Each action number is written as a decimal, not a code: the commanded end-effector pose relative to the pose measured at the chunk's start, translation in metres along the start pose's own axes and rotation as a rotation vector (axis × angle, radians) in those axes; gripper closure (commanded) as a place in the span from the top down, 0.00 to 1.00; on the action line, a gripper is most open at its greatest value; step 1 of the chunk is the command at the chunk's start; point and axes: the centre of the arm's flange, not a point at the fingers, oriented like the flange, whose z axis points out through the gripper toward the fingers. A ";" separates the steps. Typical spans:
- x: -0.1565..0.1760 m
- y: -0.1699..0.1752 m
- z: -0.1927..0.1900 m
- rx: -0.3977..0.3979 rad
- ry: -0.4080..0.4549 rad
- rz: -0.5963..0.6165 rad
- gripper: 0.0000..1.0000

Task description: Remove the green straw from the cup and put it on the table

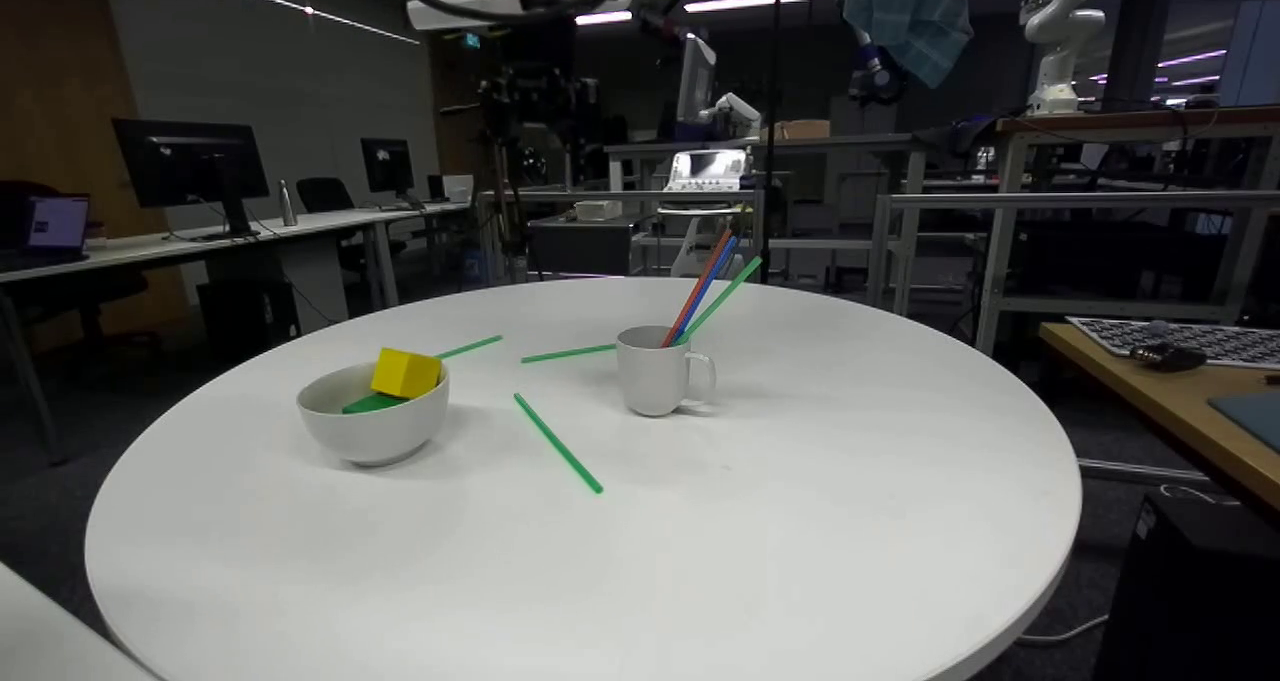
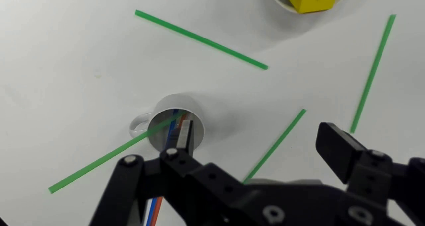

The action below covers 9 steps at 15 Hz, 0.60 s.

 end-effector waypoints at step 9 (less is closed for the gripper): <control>0.068 0.070 0.030 0.060 0.011 0.251 1.00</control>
